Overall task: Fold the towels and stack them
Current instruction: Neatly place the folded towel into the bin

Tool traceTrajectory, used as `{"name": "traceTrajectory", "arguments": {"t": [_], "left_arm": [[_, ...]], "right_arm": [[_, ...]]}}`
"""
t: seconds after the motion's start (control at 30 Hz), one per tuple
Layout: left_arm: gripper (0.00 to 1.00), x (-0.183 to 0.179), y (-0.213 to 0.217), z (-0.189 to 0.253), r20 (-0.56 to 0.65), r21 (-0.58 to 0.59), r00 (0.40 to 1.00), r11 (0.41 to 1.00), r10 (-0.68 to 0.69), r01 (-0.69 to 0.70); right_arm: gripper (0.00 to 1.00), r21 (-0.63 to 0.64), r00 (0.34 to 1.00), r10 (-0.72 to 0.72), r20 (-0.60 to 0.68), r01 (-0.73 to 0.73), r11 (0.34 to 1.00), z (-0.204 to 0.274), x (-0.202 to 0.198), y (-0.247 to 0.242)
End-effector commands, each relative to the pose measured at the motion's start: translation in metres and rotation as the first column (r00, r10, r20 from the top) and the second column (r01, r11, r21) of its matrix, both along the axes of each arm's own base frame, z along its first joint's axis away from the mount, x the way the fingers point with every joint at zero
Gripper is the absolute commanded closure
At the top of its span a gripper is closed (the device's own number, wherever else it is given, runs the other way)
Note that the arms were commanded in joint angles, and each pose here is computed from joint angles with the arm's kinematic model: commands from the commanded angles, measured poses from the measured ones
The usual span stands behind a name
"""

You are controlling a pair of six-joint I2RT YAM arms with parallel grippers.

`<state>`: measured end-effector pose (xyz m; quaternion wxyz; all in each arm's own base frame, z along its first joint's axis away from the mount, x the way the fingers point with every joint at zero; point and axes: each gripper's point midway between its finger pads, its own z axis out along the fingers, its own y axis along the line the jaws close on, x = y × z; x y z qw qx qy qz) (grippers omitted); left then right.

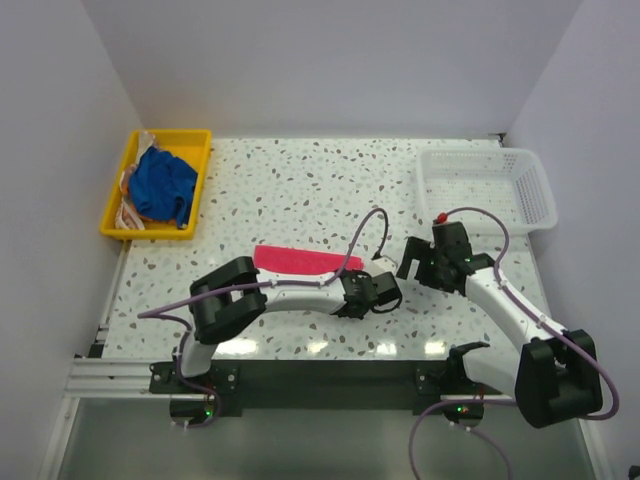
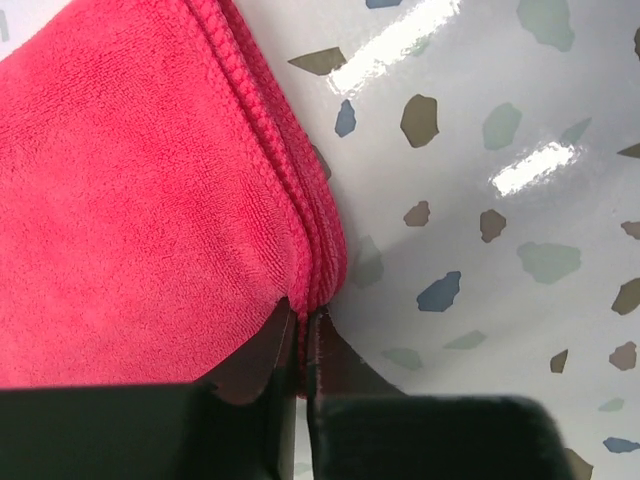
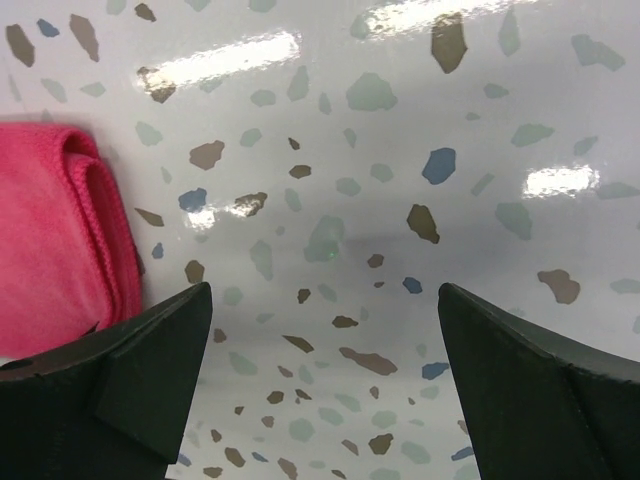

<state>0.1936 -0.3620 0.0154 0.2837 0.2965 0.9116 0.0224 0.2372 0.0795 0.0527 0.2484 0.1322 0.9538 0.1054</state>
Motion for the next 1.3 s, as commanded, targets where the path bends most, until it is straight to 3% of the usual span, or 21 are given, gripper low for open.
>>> {"name": "traceTrajectory", "arguments": {"t": [0.0, 0.2, 0.53, 0.8, 0.97, 1.27], "left_arm": [[1.0, -0.008, 0.049, -0.03, -0.066, 0.166, 0.997, 0.986, 0.046, -0.035], [1.0, 0.001, 0.025, 0.01, -0.083, -0.047, 0.996, 0.998, 0.043, -0.047], [1.0, 0.009, 0.013, 0.04, -0.103, -0.191, 0.994, 0.98, 0.046, -0.065], [1.0, 0.021, 0.013, 0.058, -0.095, -0.251, 0.99, 0.96, 0.103, -0.124], [1.0, 0.024, 0.011, 0.06, -0.096, -0.267, 0.987, 0.952, 0.125, -0.147], [1.0, 0.032, 0.009, 0.062, -0.082, -0.286, 0.978, 0.936, 0.191, -0.206]], "right_arm": [[0.01, 0.108, 1.0, 0.01, 0.028, -0.013, 0.994, 0.007, 0.008, 0.019], [0.02, 0.346, 1.0, 0.022, -0.012, -0.017, 0.938, 0.002, 0.009, 0.06], [0.01, 0.545, 0.999, 0.023, -0.046, 0.006, 0.839, -0.003, 0.018, 0.114], [0.01, 0.583, 0.981, -0.036, -0.189, 0.142, 0.8, -0.034, -0.001, 0.149], [0.02, 0.563, 0.973, -0.008, -0.232, 0.141, 0.814, -0.049, -0.013, 0.162], [0.11, 0.581, 0.957, 0.001, -0.291, 0.176, 0.795, -0.063, -0.028, 0.187]]}}
